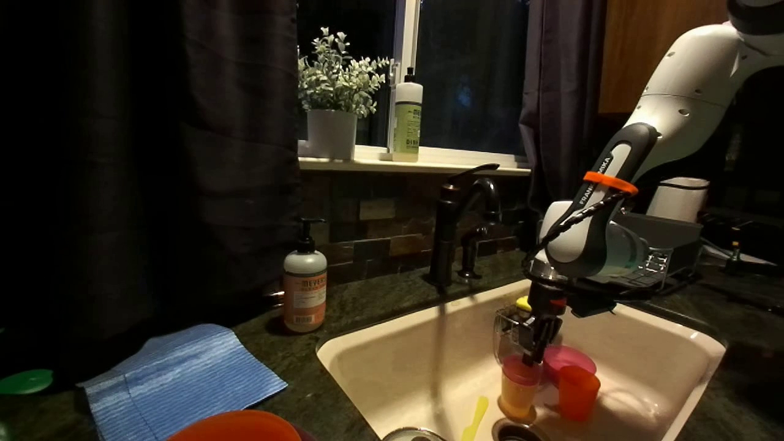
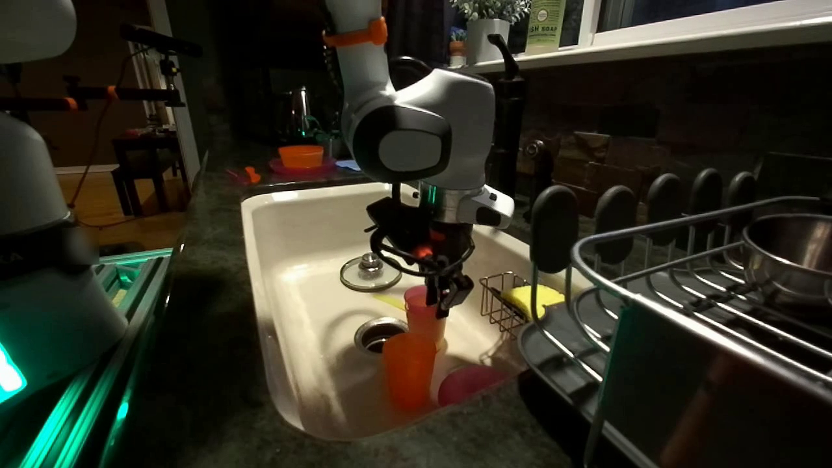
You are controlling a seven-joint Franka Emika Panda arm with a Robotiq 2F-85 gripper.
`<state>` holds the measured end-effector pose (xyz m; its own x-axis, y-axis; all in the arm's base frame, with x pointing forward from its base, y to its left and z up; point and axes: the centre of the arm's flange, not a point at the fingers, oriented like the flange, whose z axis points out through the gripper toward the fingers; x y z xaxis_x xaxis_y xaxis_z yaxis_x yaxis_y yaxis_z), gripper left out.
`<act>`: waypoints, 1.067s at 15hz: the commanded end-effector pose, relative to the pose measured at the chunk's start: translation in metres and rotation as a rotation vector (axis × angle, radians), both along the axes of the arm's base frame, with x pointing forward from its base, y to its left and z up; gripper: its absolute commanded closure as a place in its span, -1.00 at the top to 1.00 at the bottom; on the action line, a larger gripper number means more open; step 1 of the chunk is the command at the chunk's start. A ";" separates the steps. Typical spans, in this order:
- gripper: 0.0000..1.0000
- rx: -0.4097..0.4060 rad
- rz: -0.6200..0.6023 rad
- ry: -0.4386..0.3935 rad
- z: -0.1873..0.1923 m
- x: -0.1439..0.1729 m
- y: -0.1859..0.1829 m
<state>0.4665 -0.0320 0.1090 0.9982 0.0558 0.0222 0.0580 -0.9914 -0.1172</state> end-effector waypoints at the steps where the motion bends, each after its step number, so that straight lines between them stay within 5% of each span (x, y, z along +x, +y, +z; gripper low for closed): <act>1: -0.92 -0.008 0.002 0.034 -0.008 0.006 -0.001; 10: -0.98 -0.026 0.056 -0.012 0.018 0.006 0.006; 11: -0.98 0.023 0.100 -0.024 0.021 0.005 0.005; 12: -0.98 -0.038 0.071 -0.015 0.021 0.006 0.004; 13: -0.98 0.036 0.119 -0.015 0.023 0.005 0.003; 15: -0.98 -0.006 0.097 0.005 0.023 0.003 0.004; 16: -0.98 0.087 0.166 0.008 0.027 0.002 0.003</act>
<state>0.4767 -0.0248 0.1231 0.9859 0.1609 0.0450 0.1654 -0.9781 -0.1263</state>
